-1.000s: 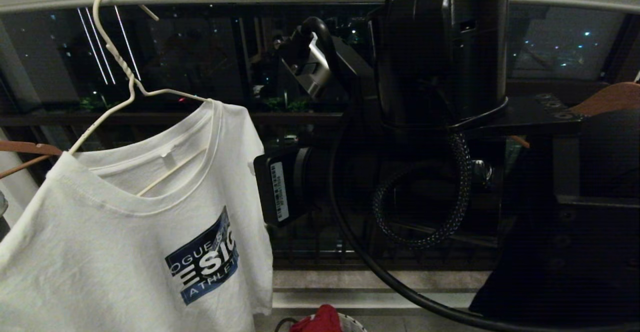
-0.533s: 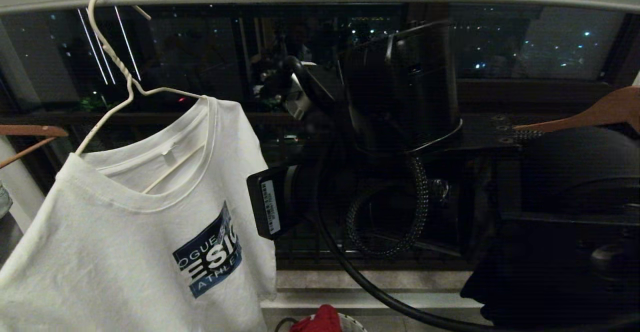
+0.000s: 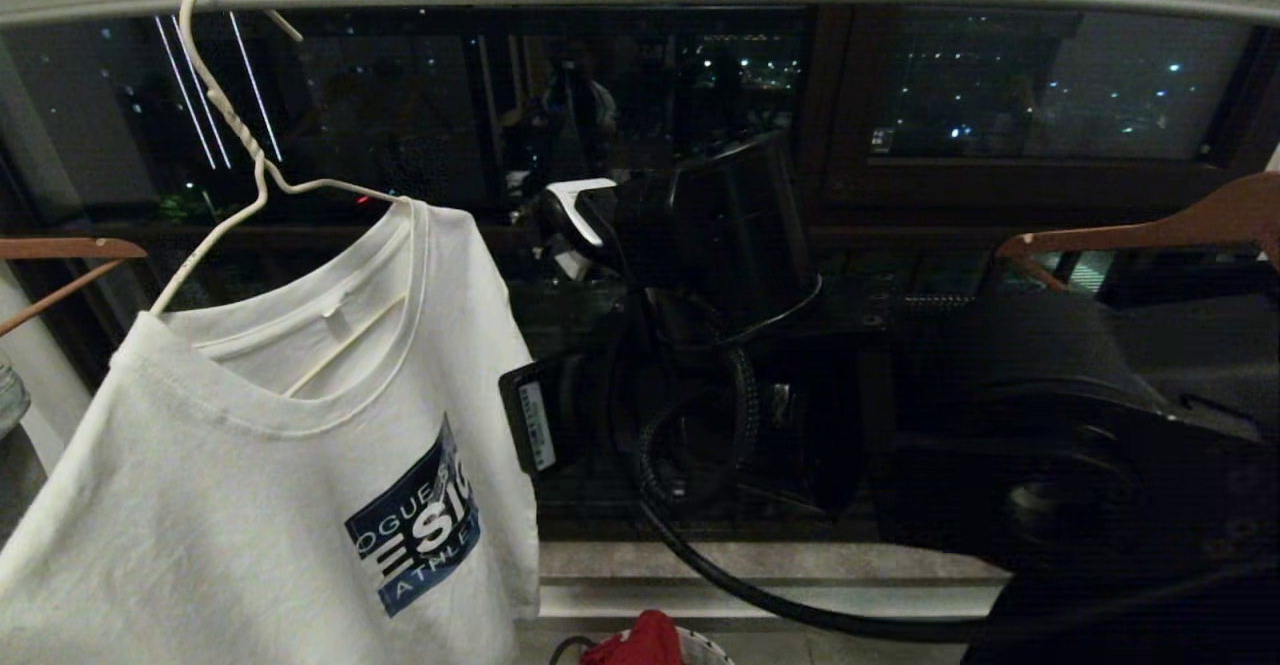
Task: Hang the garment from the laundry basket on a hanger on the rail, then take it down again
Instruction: Take the clothes off the clothes rack
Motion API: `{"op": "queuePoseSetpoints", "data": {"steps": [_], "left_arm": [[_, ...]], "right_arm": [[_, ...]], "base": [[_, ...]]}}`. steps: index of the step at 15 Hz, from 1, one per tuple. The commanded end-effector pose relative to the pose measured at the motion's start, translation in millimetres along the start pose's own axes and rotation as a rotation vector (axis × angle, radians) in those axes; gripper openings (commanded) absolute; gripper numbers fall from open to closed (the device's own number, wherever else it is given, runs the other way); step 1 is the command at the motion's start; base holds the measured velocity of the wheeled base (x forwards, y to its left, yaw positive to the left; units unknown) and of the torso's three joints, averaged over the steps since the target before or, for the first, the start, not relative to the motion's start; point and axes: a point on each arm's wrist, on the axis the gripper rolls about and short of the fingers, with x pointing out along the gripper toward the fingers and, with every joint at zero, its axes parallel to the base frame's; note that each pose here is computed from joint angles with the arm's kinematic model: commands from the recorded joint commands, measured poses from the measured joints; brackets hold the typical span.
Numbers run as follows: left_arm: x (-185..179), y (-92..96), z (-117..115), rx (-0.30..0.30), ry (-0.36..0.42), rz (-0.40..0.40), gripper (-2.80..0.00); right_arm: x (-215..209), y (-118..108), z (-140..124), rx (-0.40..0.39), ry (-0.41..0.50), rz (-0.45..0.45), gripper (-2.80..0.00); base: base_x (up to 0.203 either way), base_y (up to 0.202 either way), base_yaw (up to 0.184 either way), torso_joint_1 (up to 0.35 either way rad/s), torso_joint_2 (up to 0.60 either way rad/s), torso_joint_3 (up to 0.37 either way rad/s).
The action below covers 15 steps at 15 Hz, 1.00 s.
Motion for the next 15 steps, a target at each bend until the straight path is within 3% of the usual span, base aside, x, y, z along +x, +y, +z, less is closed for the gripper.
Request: {"op": "queuePoseSetpoints", "data": {"steps": [1,5,8,11,15], "left_arm": [[6,1.1,2,-0.027,0.009,-0.104,-2.8],[22,11.3,15,-0.053,0.033,-0.122,-2.8],[14,9.5,24,-0.073,-0.042,-0.118,-2.8],[5,1.5,19,-0.069,-0.087,-0.22,-2.8],[-1,-4.6,11,-0.098,-0.112,-0.309,-2.8]], "right_arm": [[-11,-10,6,0.01,-0.031,-0.092,-2.8],[-44,-20,8,0.01,-0.049,-0.156,-2.8],[-79,-34,18,0.013,-0.086,-0.181,-2.8],[-119,-52,20,0.01,-0.082,-0.227,-2.8],[-172,-76,1,0.027,-0.088,-0.3,-2.8]], "base": [[0.0,0.0,0.0,0.0,0.0,0.0],[0.0,0.0,0.0,0.0,0.0,0.0],[0.0,0.0,0.0,0.0,0.0,0.0],[0.0,0.0,0.0,0.0,0.0,0.0],[0.0,0.0,0.0,0.0,0.0,0.0]]}}
